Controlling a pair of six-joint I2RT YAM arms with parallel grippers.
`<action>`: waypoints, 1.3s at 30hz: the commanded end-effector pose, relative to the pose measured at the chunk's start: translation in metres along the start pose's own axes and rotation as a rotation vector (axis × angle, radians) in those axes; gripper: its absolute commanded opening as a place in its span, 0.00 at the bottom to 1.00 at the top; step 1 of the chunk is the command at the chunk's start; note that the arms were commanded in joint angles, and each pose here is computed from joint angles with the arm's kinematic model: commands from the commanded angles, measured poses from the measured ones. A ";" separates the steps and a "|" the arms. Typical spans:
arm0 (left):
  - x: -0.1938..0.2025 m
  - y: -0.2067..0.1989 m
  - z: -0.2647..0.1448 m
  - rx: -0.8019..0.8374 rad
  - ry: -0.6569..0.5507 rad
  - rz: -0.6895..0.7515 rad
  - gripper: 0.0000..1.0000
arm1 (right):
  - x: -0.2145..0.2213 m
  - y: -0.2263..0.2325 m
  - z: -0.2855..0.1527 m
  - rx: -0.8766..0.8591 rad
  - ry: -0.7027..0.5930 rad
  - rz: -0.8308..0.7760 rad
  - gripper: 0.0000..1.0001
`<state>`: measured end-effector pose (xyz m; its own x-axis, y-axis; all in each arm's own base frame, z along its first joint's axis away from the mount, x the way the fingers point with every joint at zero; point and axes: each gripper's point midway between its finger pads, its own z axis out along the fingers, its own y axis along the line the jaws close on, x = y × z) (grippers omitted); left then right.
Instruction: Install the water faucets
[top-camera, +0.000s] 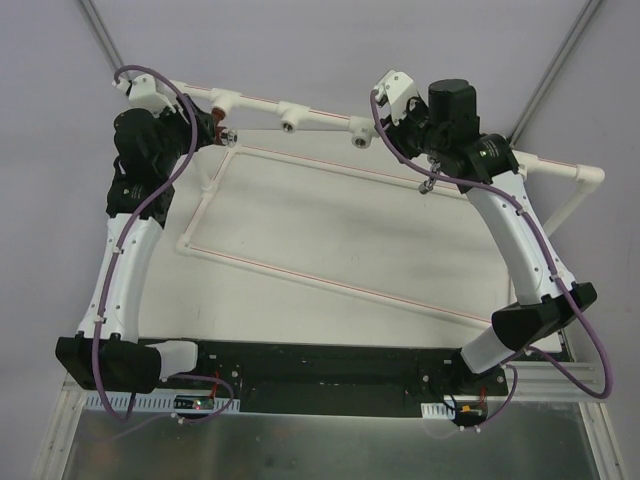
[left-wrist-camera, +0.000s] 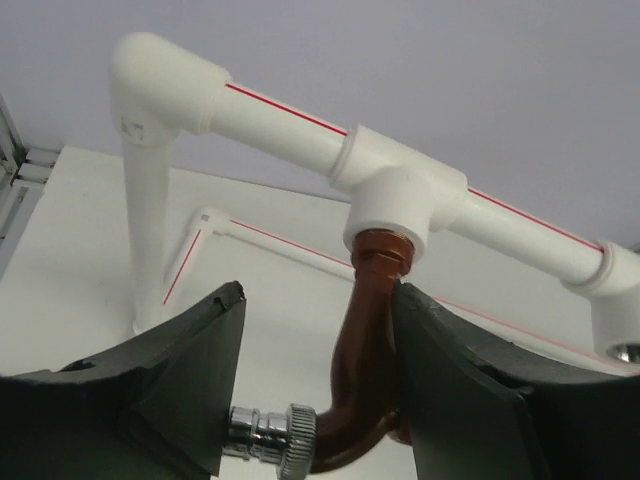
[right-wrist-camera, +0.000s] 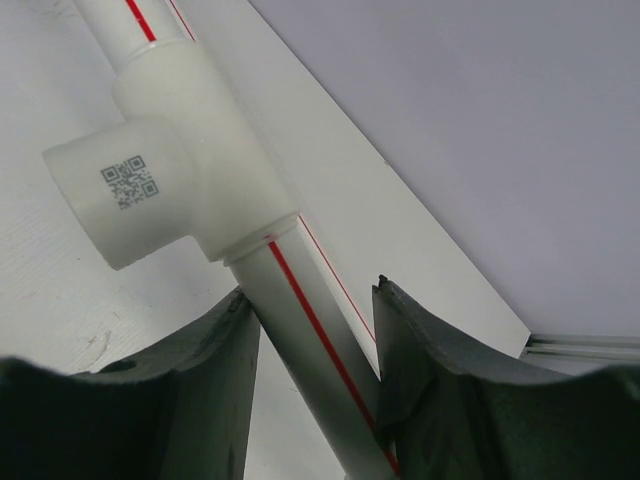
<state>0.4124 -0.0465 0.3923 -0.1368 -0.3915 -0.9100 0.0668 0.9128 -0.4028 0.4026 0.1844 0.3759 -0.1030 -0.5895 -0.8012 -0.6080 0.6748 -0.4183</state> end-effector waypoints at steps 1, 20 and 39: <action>-0.029 -0.012 -0.029 0.006 -0.043 0.231 0.77 | 0.039 0.028 0.019 -0.066 0.136 0.154 0.00; -0.056 0.026 -0.154 -0.217 -0.221 0.276 0.99 | -0.009 -0.025 0.056 0.093 -0.028 0.243 0.00; 0.024 0.066 -0.168 -0.308 -0.069 0.243 0.99 | -0.108 -0.108 -0.027 0.422 -0.360 0.430 0.99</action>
<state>0.2497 0.0095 0.3452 -0.1393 -0.1791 -0.9739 -0.1469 0.9764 -0.1585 0.4780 0.1887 0.3886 -0.2433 -0.3964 -0.8852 -0.4194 0.8660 -0.2724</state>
